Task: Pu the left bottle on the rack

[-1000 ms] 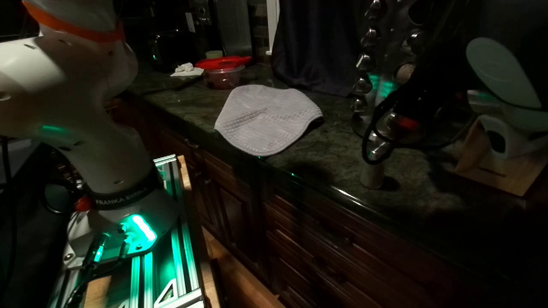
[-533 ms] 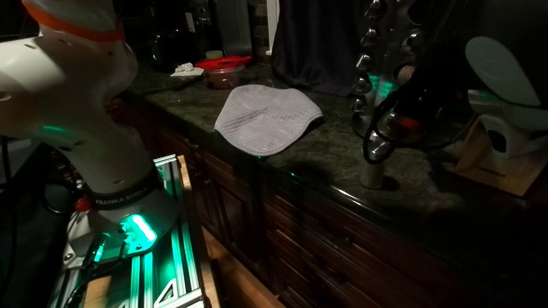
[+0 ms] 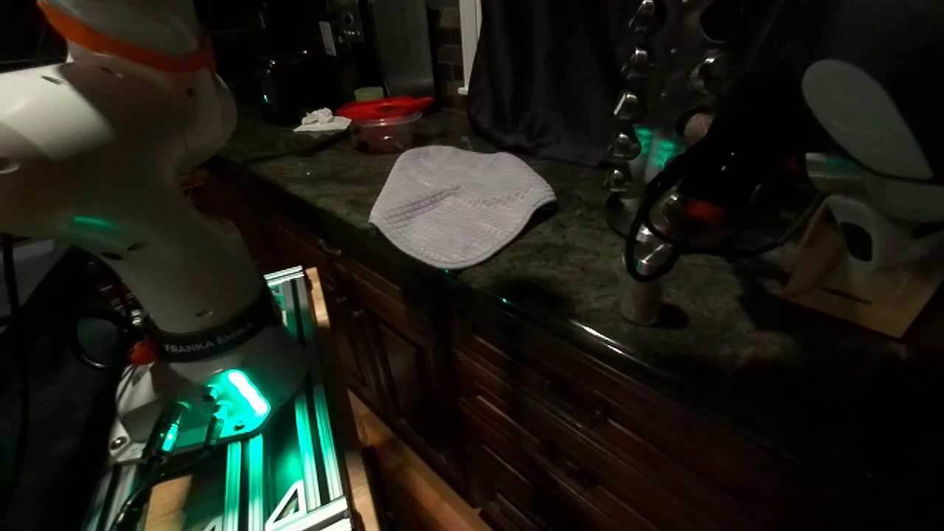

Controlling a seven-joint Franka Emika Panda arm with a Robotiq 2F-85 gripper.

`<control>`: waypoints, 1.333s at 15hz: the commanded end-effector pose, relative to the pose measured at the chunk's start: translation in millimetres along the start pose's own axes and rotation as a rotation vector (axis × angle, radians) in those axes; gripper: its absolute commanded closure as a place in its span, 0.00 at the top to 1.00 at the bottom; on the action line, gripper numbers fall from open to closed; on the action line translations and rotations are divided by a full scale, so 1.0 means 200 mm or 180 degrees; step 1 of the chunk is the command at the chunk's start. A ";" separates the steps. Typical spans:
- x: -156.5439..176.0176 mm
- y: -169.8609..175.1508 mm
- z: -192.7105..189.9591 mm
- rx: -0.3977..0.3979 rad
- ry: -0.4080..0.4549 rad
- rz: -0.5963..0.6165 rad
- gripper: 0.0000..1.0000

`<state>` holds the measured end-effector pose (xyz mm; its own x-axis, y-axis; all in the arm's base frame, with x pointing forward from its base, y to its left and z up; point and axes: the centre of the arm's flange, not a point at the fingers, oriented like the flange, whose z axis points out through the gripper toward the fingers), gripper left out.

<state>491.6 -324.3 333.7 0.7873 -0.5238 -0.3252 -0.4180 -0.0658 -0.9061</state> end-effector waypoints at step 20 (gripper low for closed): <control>-0.10 0.00 0.04 -0.0005 -0.0011 0.0185 0.24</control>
<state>485.4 -316.0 338.3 0.7889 -0.5100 -0.3428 -0.4369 -0.0732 -0.8965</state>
